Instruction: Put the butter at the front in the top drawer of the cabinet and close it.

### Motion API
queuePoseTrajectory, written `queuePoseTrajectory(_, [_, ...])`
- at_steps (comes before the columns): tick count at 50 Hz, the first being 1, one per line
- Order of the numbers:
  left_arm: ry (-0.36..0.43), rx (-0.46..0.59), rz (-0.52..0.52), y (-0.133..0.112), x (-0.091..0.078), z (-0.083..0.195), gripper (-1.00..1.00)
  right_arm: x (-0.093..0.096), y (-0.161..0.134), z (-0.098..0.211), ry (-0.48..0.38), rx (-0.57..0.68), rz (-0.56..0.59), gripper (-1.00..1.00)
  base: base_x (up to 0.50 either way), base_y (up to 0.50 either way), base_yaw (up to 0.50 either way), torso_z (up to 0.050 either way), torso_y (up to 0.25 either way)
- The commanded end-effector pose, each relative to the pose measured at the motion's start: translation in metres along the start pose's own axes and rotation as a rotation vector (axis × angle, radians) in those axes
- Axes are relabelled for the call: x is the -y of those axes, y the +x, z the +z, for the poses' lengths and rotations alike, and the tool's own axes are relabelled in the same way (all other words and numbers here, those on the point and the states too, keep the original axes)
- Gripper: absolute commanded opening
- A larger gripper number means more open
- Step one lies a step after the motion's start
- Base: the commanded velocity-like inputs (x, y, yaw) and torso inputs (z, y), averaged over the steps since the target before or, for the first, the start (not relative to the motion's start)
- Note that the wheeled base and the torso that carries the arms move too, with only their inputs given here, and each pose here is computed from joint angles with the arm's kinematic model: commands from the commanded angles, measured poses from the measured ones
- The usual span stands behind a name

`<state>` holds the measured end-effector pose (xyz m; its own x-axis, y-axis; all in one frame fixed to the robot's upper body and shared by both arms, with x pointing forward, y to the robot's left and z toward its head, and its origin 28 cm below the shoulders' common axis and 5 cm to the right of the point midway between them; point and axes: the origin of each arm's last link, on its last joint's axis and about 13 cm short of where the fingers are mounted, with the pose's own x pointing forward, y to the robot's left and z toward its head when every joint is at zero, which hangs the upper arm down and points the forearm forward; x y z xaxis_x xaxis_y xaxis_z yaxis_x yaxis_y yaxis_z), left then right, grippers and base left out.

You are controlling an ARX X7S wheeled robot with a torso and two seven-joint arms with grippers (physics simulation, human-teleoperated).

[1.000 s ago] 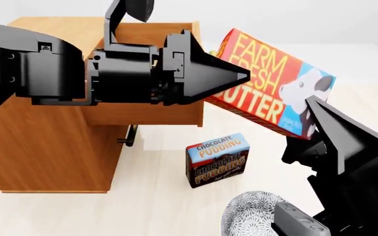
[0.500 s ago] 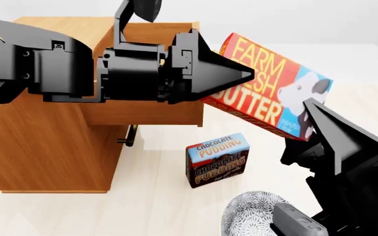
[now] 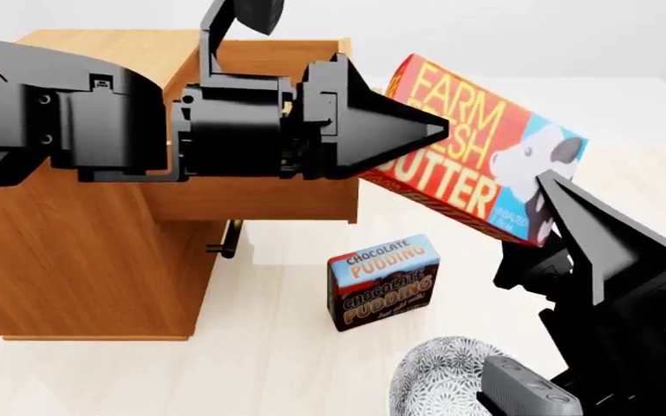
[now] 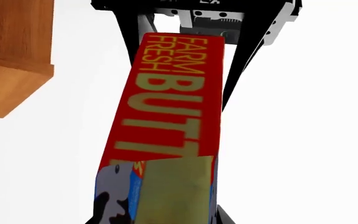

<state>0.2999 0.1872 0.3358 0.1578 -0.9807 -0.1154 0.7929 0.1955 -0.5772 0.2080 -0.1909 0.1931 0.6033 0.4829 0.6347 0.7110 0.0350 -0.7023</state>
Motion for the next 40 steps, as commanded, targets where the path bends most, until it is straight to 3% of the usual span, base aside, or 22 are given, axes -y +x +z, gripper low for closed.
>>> queuePoseTrajectory(1, [0.025, 0.022, 0.083, -0.0031, -0.0040, 0.0010, -1.00, 0.0018, 0.0019, -0.0002, -0.007, -0.007, -0.044, -1.00, 0.00, 0.00, 0.00, 0.000, 0.000])
queuePoseTrajectory(7, [0.016, 0.050, 0.104, -0.0047, -0.0051, 0.0035, -1.00, 0.0017, 0.0021, -0.0001, -0.003, -0.013, -0.041, -1.00, 0.00, 0.00, 0.00, 0.000, 0.002])
queuePoseTrajectory(8, [0.016, 0.051, 0.104, -0.0050, -0.0052, 0.0035, -1.00, 0.0015, 0.0019, -0.0001, -0.002, -0.016, -0.036, 1.00, 0.00, 0.00, 0.00, 0.000, 0.010])
queuePoseTrajectory(40, [0.025, 0.075, 0.082, -0.0096, 0.0048, 0.0053, -1.00, -0.0075, 0.0006, 0.0008, 0.027, -0.047, 0.009, 1.00, 0.00, 0.00, 0.00, 0.001, 0.001])
